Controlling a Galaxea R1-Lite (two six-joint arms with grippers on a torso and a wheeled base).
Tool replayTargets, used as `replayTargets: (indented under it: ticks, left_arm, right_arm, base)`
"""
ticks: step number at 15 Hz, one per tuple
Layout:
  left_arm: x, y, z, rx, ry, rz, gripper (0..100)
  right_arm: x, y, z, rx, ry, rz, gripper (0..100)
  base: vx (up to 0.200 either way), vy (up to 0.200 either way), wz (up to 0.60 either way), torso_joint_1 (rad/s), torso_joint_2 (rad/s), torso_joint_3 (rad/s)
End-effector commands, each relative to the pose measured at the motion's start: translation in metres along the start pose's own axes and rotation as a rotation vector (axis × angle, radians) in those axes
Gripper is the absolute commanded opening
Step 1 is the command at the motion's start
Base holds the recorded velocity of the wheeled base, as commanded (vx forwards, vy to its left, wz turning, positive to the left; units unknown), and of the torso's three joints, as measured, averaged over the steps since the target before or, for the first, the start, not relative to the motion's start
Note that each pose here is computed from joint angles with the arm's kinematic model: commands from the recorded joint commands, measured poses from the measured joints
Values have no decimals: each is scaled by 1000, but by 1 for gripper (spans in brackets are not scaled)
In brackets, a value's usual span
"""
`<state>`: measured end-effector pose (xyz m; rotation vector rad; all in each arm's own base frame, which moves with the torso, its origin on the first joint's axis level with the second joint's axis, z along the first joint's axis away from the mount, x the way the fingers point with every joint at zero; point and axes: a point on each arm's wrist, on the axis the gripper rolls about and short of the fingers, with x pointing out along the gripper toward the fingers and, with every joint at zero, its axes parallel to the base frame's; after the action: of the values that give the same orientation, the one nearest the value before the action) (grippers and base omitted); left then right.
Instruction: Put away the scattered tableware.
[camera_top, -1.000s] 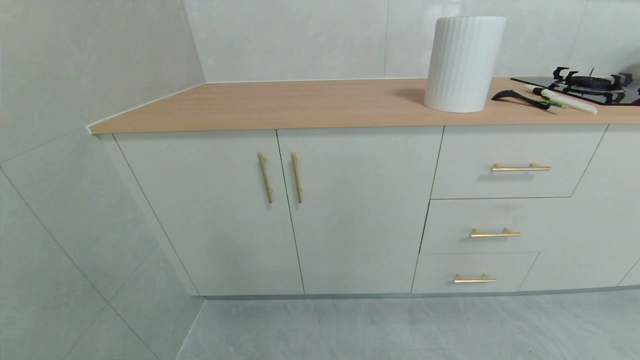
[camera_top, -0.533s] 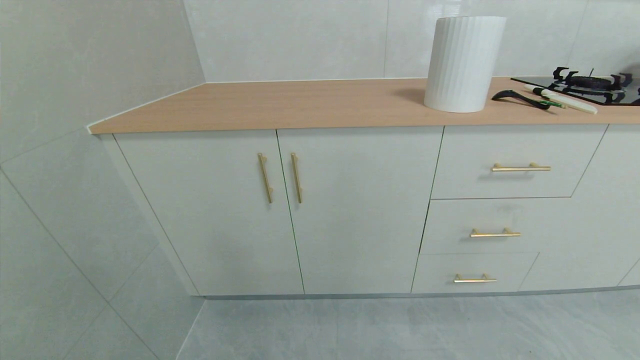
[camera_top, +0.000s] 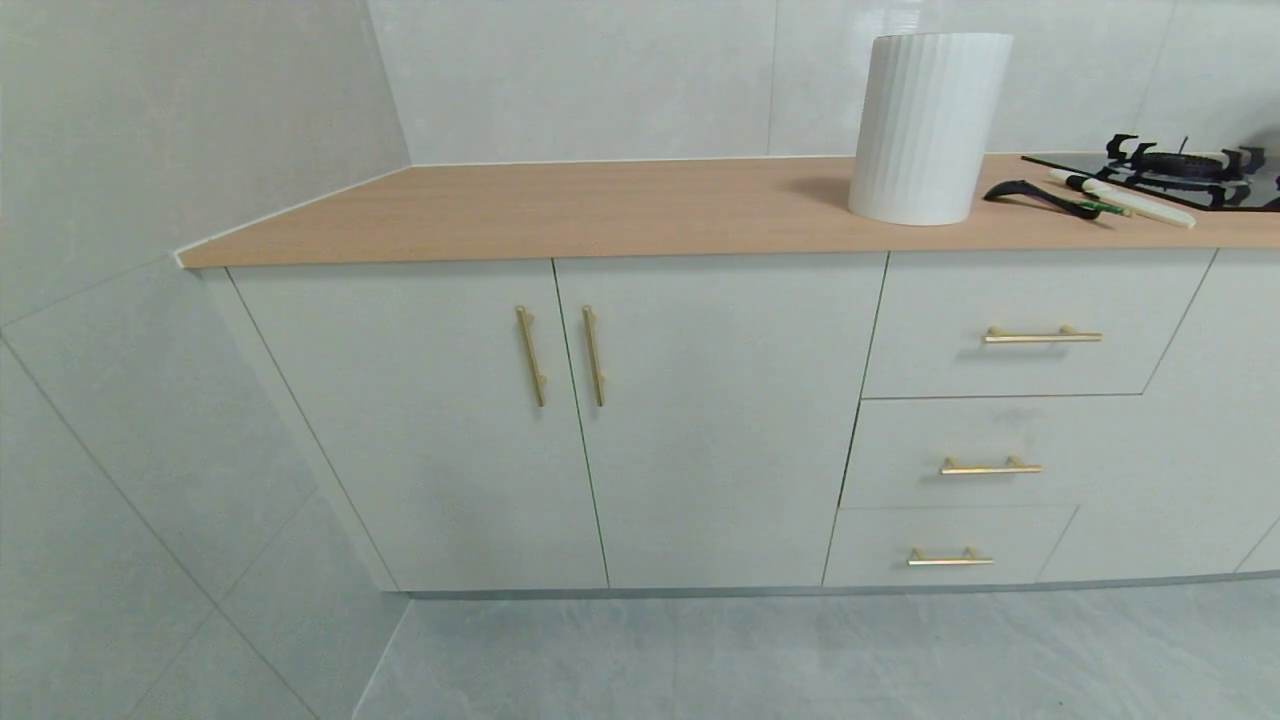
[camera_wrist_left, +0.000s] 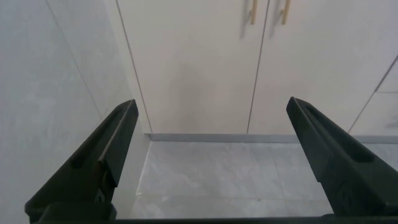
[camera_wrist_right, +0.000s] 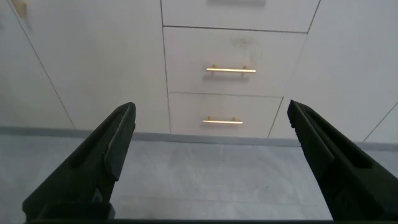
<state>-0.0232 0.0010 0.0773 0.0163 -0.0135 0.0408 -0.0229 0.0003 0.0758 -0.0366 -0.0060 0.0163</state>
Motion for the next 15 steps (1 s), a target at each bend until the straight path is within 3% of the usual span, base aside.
replayTargets:
  ticks: [1, 9, 15]
  left_arm:
    - [0, 0, 0, -1, 2, -1, 100]
    - [0, 0, 0, 5, 1, -10, 100]
    - [0, -1, 0, 10, 2, -39, 100]
  right_arm:
    - [0, 0, 0, 26, 6, -6, 100]
    - [0, 0, 0, 32, 4, -1, 100]
    - [0, 0, 0, 32, 4, -1, 100]
  base:
    - [0, 0, 0, 0, 0, 0]
    - [0, 0, 0, 0, 0, 0]
    - [0, -200, 0, 2, 2, 2]
